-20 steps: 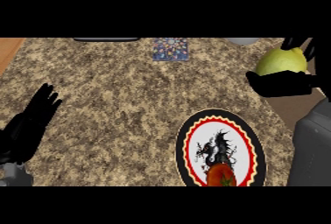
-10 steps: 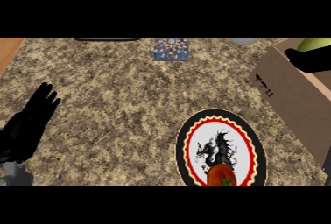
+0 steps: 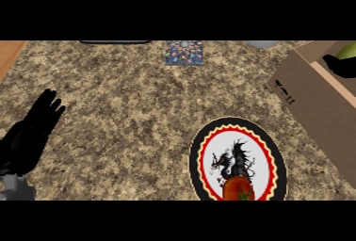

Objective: Pick the lemon from the plate and place it in the cardboard box

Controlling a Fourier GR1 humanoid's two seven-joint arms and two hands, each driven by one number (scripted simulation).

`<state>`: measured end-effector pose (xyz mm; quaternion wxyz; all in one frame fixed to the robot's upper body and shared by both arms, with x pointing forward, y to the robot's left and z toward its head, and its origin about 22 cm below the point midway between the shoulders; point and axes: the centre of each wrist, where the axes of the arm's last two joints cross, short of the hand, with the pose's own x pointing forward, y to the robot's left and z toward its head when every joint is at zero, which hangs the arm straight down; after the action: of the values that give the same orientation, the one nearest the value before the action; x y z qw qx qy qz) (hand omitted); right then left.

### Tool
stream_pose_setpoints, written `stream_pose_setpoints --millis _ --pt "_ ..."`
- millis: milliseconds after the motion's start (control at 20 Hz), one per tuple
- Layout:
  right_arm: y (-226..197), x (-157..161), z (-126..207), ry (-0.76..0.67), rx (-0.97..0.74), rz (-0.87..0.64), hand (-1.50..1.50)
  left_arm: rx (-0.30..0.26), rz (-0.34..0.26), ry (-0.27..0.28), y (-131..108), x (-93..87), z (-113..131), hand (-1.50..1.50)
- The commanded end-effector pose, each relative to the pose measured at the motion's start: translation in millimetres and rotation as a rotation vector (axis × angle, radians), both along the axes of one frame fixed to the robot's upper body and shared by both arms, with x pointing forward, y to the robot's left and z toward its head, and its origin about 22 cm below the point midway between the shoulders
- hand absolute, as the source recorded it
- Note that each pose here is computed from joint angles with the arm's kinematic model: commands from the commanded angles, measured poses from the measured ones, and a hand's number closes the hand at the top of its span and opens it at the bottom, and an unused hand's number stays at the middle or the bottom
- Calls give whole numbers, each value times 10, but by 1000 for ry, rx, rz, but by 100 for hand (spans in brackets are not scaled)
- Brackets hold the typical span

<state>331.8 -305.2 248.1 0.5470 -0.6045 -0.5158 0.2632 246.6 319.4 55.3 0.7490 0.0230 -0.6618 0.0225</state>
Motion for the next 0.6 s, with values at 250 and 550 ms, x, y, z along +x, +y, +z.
stream_pose_setpoints --millis 250,550 --pt "-463 210 -544 97 98 14 150 0 -10 -2 -82 -72 -34 0" --pt "-597 320 -1110 279 240 -120 -150 5 -6 4 -36 69 -18 0"
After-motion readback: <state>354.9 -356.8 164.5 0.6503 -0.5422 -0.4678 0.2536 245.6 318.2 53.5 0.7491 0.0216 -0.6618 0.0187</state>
